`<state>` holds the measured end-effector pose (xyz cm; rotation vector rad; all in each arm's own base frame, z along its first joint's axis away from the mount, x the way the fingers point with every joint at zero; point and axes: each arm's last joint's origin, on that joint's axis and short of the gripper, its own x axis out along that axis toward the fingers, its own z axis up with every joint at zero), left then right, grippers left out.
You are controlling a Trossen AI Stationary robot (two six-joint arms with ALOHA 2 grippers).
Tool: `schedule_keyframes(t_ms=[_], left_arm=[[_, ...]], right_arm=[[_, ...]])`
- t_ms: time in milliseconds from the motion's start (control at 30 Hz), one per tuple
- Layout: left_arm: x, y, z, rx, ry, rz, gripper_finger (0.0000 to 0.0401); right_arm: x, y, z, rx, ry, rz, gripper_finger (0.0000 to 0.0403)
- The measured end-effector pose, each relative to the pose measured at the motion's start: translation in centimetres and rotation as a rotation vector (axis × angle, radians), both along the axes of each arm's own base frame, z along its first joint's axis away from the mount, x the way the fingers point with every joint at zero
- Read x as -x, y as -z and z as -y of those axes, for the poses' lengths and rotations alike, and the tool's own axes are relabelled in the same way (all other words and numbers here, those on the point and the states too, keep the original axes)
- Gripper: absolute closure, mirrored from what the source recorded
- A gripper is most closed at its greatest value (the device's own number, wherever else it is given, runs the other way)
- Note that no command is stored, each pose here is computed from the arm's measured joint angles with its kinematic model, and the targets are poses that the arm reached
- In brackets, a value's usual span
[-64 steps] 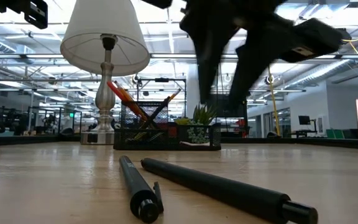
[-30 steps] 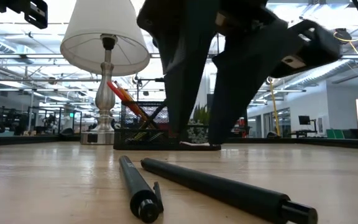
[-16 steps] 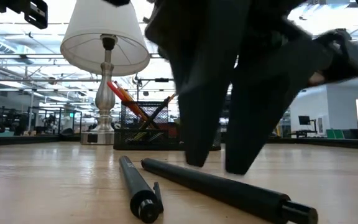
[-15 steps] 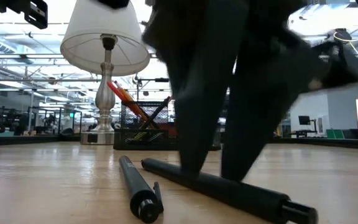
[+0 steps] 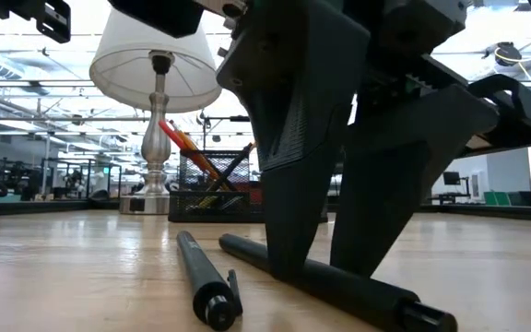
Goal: Pick and place office supplies into organizer
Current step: Put the right black pen into the black desk organizer
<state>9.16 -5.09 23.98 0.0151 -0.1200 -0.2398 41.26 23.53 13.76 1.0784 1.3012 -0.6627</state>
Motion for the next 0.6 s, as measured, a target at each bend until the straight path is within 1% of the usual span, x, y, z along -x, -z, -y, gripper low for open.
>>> schedule_keyframes(t_ms=[300,467,600], left_arm=[[0.00,0.00,0.00,0.000,0.000,0.000,0.0334],[0.00,0.01,0.00,0.000,0.000,0.000,0.0334],[0.00,0.01,0.00,-0.001,0.000,-0.001,0.0334]], right_arm=[[-0.11,0.17,0.50,-0.010,0.057,-0.030,0.0307],[-0.06,0.25,0.53,-0.002,-0.006,-0.029,0.0309],[0.03,0.36,0.68,0.031,-0.044,-0.029,0.0308]])
